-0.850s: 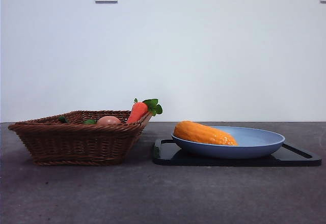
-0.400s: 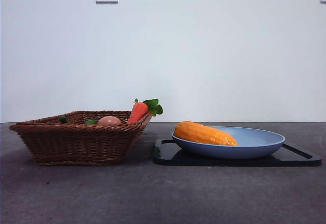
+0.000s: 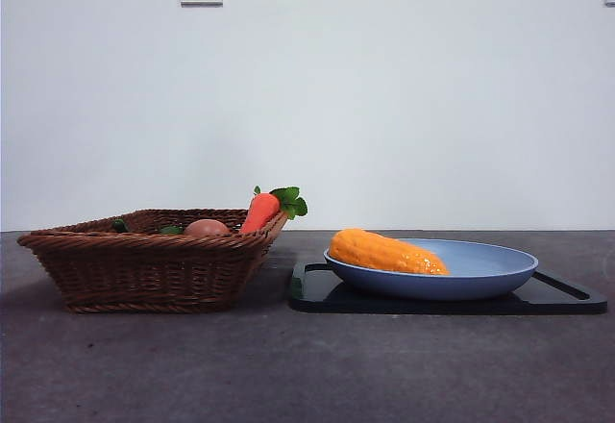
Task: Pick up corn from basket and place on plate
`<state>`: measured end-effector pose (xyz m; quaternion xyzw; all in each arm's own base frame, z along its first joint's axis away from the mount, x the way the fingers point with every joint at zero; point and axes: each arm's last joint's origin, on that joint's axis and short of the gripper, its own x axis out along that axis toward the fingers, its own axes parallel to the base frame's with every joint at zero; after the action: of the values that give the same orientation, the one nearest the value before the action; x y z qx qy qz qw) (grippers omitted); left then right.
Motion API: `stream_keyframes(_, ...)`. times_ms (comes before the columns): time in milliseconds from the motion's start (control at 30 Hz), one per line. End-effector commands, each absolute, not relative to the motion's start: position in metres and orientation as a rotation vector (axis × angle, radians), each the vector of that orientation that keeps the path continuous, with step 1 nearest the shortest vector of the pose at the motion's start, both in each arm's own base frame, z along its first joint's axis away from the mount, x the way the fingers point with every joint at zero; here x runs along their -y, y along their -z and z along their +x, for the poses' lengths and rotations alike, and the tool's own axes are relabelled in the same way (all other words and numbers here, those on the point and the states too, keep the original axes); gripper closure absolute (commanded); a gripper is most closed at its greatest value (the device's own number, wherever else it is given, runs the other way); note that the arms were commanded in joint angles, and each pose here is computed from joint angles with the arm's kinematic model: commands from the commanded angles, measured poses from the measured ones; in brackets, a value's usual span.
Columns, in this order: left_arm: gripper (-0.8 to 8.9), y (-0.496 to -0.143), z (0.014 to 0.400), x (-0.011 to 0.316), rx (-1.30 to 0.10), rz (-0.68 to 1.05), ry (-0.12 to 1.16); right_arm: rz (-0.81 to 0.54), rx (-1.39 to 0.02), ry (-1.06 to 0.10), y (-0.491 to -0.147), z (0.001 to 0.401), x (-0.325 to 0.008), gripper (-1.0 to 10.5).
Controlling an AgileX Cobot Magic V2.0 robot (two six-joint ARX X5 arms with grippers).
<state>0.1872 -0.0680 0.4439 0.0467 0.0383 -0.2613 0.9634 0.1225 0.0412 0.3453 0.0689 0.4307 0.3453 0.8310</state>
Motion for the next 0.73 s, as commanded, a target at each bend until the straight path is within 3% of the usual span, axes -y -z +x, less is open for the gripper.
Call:
stream_keyframes(33, 8.06, -0.434, 0.175, 0.046, -0.044, 0.101, 0.435, 0.133, -0.892, -0.743, -0.35, 0.124, -0.042, 9.4)
stream_keyframes(267, 8.06, -0.377, 0.133, 0.011, 0.024, 0.096, 0.243, 0.133, -0.892, -0.743, -0.35, 0.124, -0.042, 9.4)
stream_keyframes(733, 8.06, -0.237, 0.105, 0.006, 0.0, 0.083, 0.207, 0.133, -0.892, -0.743, -0.35, 0.124, -0.042, 9.4)
